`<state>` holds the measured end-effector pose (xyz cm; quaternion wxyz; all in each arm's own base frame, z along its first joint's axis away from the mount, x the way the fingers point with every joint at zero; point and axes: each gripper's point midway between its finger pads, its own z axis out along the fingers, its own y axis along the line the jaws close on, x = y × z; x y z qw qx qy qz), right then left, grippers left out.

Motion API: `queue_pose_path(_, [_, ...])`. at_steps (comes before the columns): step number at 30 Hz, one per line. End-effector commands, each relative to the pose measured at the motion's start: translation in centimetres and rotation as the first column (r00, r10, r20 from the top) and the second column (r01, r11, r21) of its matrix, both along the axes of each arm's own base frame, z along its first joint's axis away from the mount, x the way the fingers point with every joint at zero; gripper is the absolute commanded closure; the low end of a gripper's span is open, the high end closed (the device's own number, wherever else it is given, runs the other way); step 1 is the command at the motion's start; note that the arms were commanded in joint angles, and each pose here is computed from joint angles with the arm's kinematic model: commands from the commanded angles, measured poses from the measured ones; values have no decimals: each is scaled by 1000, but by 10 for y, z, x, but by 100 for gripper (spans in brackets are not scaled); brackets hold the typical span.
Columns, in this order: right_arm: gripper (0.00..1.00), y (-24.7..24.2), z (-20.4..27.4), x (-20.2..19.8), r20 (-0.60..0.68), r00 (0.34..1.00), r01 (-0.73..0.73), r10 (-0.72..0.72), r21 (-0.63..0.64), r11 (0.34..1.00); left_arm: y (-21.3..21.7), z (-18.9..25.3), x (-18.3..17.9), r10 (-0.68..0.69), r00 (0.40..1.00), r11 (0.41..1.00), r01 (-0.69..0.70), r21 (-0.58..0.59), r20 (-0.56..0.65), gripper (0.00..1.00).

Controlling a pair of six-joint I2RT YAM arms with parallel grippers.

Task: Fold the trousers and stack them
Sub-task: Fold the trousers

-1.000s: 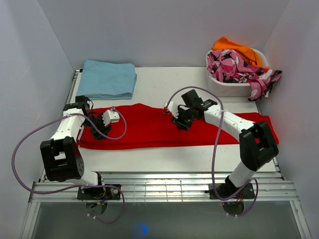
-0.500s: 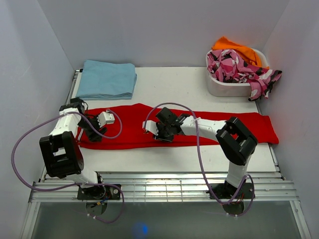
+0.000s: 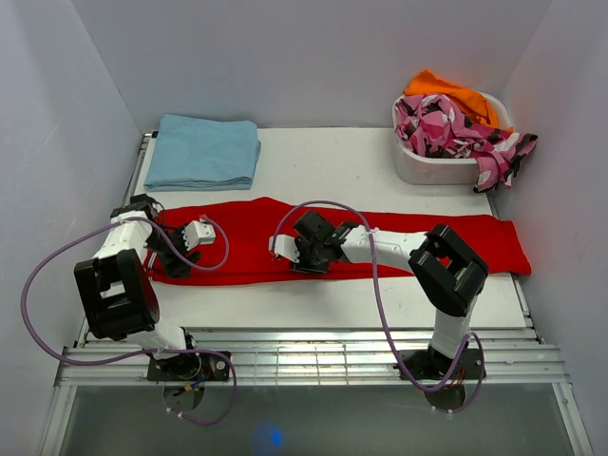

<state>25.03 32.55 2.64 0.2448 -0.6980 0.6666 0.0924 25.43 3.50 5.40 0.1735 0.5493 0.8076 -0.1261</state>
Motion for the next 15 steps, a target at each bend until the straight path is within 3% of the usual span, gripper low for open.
queue_pose_path(1, [58,1,4,-1,35,999,-14,14,5,1000,2,1,3,-43,998,999,42,14,43,29])
queue_pose_path(6, [64,0,-7,5,53,999,-3,4,-17,1000,7,-10,3,-51,998,998,49,40,42,30])
queue_pose_path(8, [73,0,-8,6,57,998,-3,4,-16,1000,10,-12,8,-51,997,997,47,58,62,33])
queue_pose_path(10, [89,-2,-6,12,88,996,20,-18,-31,999,13,-14,13,-45,996,997,41,66,73,40])
queue_pose_path(11, [92,-3,-4,14,93,995,24,-21,-31,999,13,-14,14,-43,996,997,37,69,76,43])
queue_pose_path(12, [92,-1,-1,15,97,995,26,-23,-24,999,14,-13,16,-37,996,997,31,71,79,57])
queue_pose_path(15, [92,0,7,16,104,994,27,-25,-11,1000,15,-12,17,-27,997,997,22,71,75,71])
